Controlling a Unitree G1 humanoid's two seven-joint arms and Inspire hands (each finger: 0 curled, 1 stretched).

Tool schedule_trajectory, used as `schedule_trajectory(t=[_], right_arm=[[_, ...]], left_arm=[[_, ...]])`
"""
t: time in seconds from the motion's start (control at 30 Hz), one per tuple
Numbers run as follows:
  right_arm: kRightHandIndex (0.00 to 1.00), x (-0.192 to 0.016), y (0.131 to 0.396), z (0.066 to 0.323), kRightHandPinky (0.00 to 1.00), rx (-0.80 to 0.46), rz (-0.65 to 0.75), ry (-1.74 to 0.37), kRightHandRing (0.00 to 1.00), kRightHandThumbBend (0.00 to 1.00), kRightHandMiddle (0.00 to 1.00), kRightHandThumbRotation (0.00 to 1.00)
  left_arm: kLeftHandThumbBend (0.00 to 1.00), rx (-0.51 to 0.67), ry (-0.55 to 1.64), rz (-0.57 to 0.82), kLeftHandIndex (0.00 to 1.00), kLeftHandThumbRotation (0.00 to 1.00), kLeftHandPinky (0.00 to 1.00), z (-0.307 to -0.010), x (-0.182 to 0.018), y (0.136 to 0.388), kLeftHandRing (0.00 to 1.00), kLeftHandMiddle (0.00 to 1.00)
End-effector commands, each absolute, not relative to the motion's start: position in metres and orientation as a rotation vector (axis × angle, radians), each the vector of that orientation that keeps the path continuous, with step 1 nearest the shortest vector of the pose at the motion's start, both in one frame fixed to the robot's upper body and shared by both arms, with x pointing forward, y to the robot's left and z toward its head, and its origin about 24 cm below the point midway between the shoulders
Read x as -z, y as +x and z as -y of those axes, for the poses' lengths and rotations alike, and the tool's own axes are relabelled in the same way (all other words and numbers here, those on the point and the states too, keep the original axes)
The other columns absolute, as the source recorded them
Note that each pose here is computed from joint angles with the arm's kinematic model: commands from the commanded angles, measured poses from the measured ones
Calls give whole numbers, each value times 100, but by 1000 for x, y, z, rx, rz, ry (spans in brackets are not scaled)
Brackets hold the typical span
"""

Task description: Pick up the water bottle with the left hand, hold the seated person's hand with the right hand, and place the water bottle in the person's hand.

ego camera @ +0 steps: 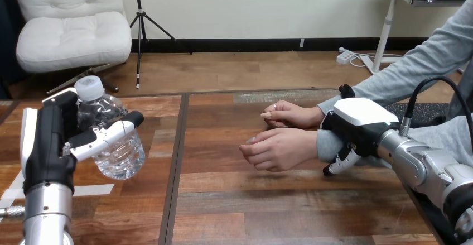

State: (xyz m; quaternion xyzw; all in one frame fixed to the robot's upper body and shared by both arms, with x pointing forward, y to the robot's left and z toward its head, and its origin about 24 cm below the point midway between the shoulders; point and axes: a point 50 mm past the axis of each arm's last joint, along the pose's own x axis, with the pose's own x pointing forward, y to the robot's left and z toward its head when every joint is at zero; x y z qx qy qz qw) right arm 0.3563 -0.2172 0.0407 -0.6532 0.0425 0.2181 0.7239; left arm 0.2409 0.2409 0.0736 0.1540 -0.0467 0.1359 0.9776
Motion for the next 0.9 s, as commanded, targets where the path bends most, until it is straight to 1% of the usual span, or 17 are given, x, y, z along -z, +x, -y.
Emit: schedule_trajectory(t=[0.0, 0.87], right_arm=[[30, -71, 371, 215, 15, -393, 7, -1418, 20, 68, 26, 0], [29, -74, 372, 215, 14, -380, 18, -1396, 19, 68, 26, 0]], left_arm=[[66, -262, 309, 237, 43, 0, 31, -235, -102, 249, 37, 41], [66, -259, 334, 233, 43, 0, 31, -235, -101, 249, 37, 41]])
